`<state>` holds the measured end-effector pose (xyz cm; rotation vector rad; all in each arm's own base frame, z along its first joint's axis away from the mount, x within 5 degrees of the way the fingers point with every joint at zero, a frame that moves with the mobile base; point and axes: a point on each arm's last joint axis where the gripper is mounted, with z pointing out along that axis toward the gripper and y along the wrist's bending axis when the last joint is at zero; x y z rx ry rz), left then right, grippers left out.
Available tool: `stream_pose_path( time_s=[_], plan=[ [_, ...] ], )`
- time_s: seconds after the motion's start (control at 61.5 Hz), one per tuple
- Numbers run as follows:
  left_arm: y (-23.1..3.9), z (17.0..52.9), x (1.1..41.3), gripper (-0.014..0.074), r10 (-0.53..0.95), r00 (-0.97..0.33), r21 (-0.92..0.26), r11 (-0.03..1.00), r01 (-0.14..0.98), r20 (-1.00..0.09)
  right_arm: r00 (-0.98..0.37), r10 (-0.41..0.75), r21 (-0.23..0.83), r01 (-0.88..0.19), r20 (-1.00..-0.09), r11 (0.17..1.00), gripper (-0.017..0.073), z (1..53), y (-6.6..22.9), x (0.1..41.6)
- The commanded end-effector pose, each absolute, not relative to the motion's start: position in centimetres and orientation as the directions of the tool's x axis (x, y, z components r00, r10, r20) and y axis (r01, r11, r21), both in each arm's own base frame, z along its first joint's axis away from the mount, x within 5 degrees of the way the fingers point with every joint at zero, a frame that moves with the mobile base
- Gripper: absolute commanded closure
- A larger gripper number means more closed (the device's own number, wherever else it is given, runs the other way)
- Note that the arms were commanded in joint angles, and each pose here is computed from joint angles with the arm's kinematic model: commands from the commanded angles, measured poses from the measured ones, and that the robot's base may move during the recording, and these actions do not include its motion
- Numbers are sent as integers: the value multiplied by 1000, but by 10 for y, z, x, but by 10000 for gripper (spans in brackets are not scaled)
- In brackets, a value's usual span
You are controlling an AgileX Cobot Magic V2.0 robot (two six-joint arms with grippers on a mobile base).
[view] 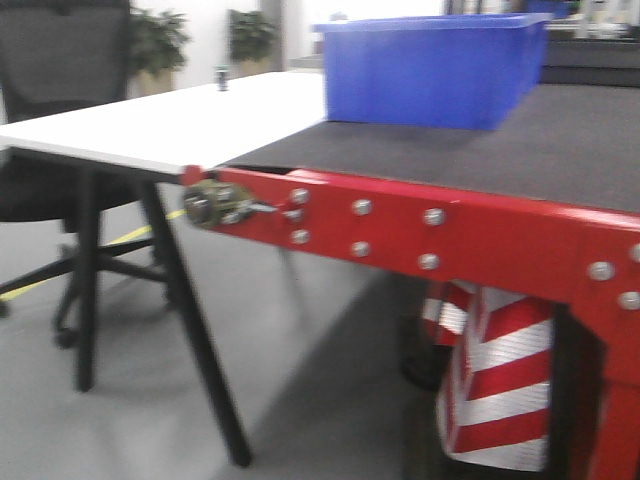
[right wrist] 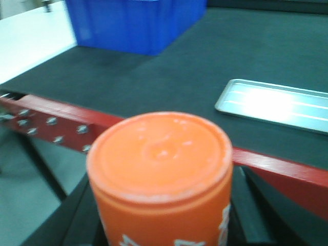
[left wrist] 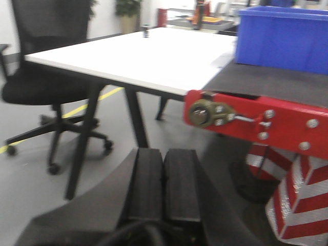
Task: Grab orange capacitor from left shelf to right conveyor
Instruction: 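Drive the base up to the dark conveyor belt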
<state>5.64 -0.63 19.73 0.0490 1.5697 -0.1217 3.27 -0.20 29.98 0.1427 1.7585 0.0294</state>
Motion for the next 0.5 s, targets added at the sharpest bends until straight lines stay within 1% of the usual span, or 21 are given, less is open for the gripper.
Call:
stream_pose_path(
  time_s=[0.0, 0.488],
  plan=[
    [-6, 208, 55, 720, -61, 103, -49, 992, 114, -993, -80, 102, 97, 72, -991, 993, 387, 319, -2, 33],
    [-6, 208, 55, 720, -61, 103, -49, 992, 114, -993, -80, 102, 97, 72, -991, 993, 387, 319, -2, 33]
  ],
)
